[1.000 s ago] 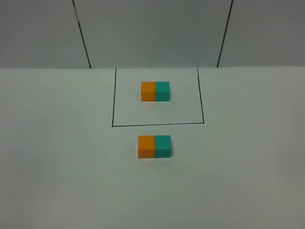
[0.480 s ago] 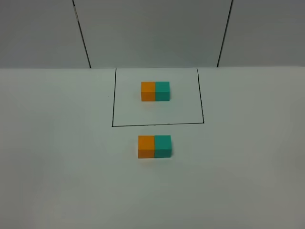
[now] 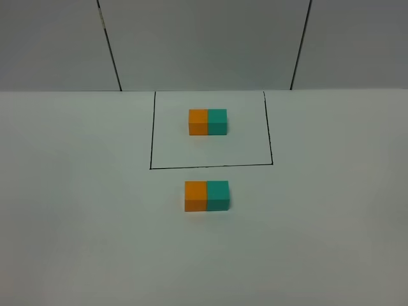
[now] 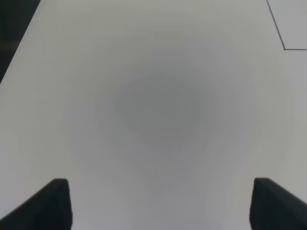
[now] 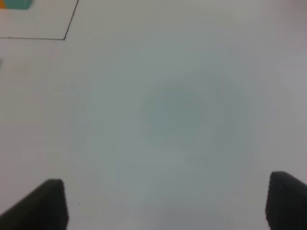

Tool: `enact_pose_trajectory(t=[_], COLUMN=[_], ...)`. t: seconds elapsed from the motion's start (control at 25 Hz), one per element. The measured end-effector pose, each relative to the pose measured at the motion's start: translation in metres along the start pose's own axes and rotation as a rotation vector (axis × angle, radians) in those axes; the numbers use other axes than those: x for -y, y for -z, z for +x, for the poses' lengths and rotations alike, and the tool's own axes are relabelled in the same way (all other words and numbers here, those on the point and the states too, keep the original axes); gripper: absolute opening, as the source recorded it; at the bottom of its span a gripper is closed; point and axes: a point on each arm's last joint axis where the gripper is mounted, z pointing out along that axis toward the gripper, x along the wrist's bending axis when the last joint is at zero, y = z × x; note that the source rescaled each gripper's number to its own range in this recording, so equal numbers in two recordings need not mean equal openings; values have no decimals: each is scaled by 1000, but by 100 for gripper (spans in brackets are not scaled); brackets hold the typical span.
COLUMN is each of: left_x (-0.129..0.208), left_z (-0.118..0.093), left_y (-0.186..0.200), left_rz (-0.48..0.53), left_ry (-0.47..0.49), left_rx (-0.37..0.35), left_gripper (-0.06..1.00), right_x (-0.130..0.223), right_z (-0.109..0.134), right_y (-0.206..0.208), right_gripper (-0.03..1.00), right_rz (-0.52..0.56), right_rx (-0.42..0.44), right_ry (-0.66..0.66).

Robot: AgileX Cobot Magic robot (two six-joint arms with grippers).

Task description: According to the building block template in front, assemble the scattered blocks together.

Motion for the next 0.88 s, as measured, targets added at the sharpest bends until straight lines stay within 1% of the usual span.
enact_pose_trajectory(t=[0.16,0.88], left_x=[0,0], left_z=[0,-1], left_y=[0,0], left_rz=[2,2], left_ry=[24,25], left_rx=[-39,-40], left_gripper=[69,69], right_x=[0,0], right_z=[0,0], right_y=[0,0], right_gripper=[77,77], right_rz=[0,0], right_rx=[0,0], right_ry=[0,0])
